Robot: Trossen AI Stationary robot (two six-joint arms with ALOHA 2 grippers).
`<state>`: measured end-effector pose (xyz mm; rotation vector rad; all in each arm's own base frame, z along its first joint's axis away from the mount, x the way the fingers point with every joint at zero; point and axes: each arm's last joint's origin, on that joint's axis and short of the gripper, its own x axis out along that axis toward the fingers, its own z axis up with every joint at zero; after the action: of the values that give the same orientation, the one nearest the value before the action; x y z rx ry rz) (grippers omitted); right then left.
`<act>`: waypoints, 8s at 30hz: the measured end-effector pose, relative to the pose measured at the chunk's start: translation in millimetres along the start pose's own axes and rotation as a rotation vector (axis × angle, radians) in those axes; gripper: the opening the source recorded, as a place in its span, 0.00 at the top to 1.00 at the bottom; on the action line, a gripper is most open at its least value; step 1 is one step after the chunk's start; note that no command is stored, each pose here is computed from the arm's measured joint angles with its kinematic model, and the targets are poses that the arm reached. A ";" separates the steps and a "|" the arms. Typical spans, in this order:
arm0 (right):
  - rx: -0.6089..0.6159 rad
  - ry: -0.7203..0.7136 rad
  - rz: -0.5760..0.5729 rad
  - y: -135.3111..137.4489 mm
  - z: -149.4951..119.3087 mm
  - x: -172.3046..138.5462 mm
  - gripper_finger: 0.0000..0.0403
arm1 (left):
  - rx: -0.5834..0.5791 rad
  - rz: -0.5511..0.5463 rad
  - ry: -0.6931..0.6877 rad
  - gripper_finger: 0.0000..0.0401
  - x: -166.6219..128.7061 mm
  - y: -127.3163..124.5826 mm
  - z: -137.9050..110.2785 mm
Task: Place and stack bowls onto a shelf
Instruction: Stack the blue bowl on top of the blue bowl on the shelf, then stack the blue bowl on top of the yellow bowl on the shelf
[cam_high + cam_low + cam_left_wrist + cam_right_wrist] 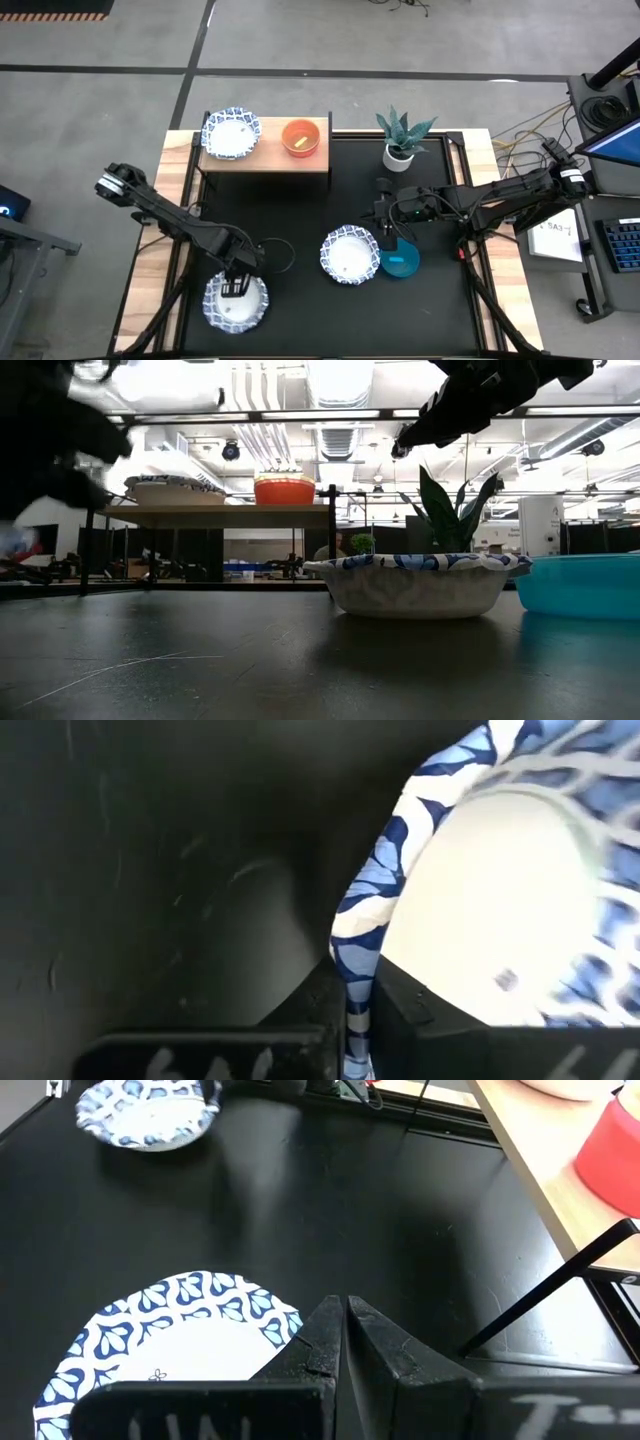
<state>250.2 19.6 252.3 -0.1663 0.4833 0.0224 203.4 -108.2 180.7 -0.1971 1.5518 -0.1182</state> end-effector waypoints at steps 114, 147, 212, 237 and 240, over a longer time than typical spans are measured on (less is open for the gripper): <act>0.036 -0.005 -0.008 -0.4 0.4 -0.6 0.98 | -1.094 0.882 -0.293 0.90 -273.9 231.7 -58.9; 0.034 0.001 -0.007 -0.2 -0.2 -0.3 0.98 | -1.099 0.902 -0.122 1.00 -227.5 250.1 -32.6; 0.341 1.066 0.173 110.9 -45.0 24.4 0.66 | 0.045 0.424 -0.995 1.00 -81.9 7.7 5.8; 0.304 0.988 0.080 85.6 3.1 -14.4 0.98 | 0.053 0.429 -0.992 1.00 -81.3 7.8 5.7; 0.258 0.880 0.034 75.9 28.8 -19.9 0.98 | 0.058 0.433 -0.991 1.00 -81.3 7.9 5.7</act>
<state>241.2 99.5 275.0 0.0994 1.3589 -0.0844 207.3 -84.0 258.9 0.1266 0.5736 0.2498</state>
